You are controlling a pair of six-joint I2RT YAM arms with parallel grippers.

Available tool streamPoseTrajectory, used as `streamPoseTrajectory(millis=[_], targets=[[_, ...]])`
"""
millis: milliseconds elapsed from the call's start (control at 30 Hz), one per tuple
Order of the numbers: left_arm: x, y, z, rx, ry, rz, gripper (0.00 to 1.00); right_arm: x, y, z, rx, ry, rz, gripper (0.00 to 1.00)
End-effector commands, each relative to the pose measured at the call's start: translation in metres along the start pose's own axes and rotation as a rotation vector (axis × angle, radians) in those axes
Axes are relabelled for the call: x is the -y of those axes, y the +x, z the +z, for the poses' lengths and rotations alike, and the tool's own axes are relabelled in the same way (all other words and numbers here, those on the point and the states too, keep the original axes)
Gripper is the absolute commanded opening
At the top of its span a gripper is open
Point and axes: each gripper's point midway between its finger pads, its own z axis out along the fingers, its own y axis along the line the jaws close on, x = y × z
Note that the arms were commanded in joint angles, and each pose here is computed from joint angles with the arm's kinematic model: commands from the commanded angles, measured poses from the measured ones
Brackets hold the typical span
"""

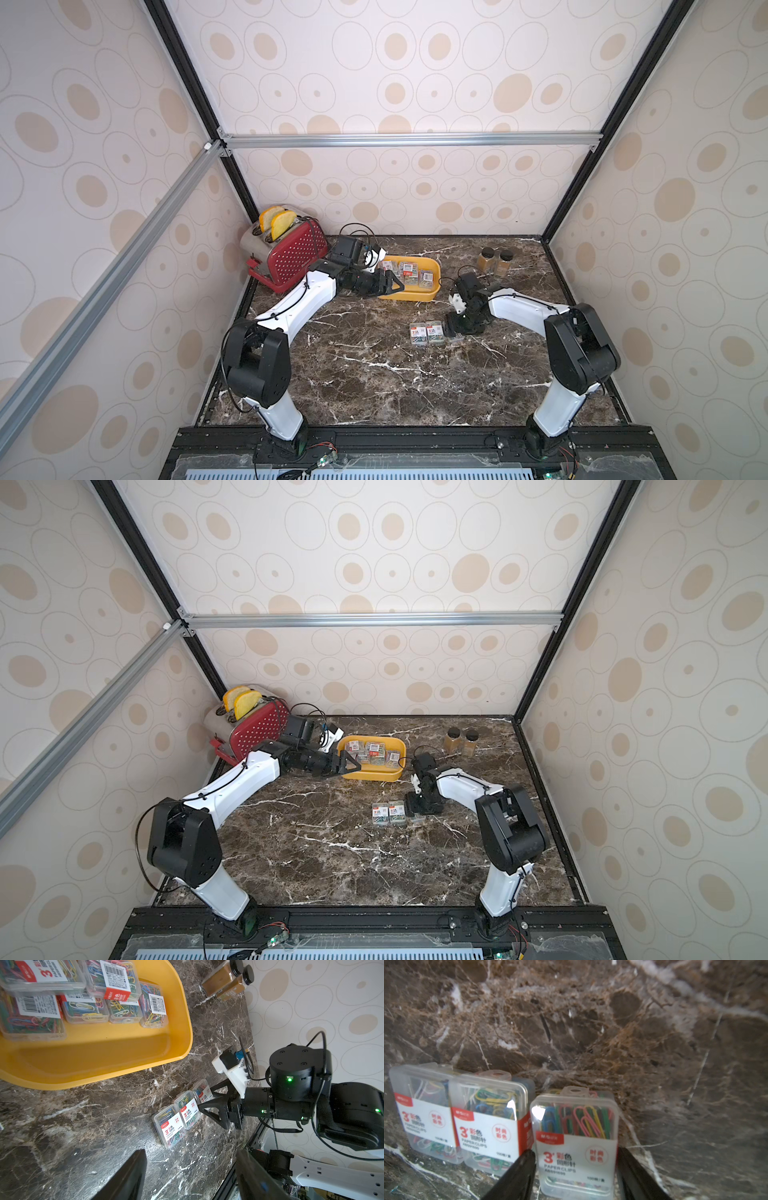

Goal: Take the paper clips out of the storage box
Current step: Place the boxed paper clips at the center of the board, then adjust the boxed paper clips at the center of the board.

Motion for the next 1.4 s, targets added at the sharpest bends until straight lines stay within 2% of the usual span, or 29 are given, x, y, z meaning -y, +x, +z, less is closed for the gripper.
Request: streamPoseTrajectory(millis=[0,267,500,667,867,1367], targets=[[0.002,-0.001,0.002,-0.011,-0.002,0.025,0.70,0.001,0.004,-0.001,-0.015,-0.006,0.017,0.67],[0.002,0.001,0.002,-0.011,-0.002,0.027,0.70,0.003,-0.006,-0.025,0.042,-0.011,0.017,0.66],[-0.003,0.008,0.002,-0.016,-0.021,0.012,0.64,0.021,-0.018,-0.049,0.089,0.037,0.015,0.63],[-0.013,0.028,0.010,-0.061,-0.065,-0.005,0.52,0.046,-0.018,-0.035,0.039,0.074,0.052,0.55],[-0.024,0.062,0.029,-0.148,-0.120,-0.017,0.40,0.061,-0.015,-0.018,-0.006,0.094,0.078,0.51],[-0.054,0.107,0.070,-0.299,-0.173,-0.037,0.39,0.052,-0.002,0.000,-0.055,0.030,0.090,0.49]])
